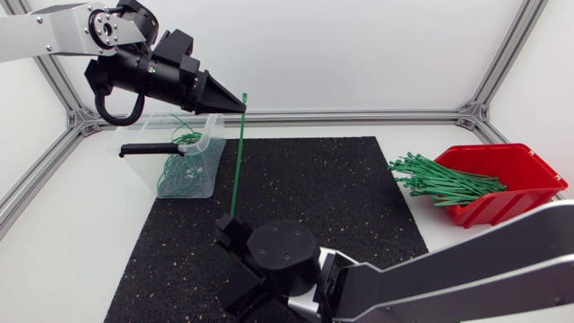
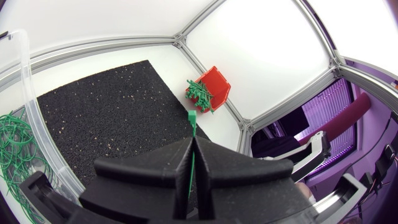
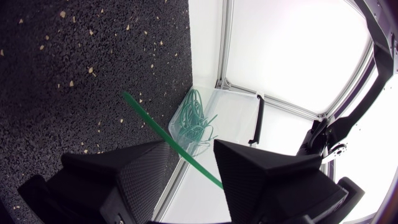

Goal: Take a green cable tie from the red box, thread the tail through the head to close it, then place it in the transparent bin on the left.

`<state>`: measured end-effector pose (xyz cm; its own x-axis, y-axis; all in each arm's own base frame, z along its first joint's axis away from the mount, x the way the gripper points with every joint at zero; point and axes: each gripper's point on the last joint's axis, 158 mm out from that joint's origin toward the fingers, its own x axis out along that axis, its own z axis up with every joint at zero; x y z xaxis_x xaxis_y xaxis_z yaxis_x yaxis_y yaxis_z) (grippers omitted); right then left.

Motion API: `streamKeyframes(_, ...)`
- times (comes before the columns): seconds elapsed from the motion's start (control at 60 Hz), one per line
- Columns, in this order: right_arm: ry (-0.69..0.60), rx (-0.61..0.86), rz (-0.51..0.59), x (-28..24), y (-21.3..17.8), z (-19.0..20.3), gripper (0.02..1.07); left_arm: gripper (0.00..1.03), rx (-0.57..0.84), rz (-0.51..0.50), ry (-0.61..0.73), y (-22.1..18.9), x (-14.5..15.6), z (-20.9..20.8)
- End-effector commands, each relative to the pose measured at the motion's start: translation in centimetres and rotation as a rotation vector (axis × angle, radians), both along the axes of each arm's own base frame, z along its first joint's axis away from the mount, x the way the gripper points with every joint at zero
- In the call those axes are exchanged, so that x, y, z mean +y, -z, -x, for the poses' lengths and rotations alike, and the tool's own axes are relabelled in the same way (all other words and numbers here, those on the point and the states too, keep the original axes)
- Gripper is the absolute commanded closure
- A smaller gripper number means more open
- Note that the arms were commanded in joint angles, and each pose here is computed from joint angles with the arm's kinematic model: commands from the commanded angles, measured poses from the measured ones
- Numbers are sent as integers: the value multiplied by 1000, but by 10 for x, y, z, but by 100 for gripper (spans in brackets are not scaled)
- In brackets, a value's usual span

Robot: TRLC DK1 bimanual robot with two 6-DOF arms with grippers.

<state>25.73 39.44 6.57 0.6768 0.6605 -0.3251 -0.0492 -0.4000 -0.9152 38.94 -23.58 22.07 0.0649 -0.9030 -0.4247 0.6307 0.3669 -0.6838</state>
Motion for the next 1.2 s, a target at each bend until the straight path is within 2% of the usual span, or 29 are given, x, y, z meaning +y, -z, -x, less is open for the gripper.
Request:
streamKeyframes(0.0, -17, -17, 20, 2, 4, 4, 59, 100, 1, 0, -1, -4, 0, -3)
streamKeyframes(0.133, -32, -10, 33, 3, 11, 11, 74, 100, 3, -2, -2, -2, -1, -4)
streamKeyframes(0.433, -63, 5, 30, 11, 15, 27, 77, 100, 5, -3, -14, 0, 5, -8)
streamKeyframes(1.183, -69, 19, 33, 6, 19, 36, 85, 100, 4, -17, -13, 2, 3, -7)
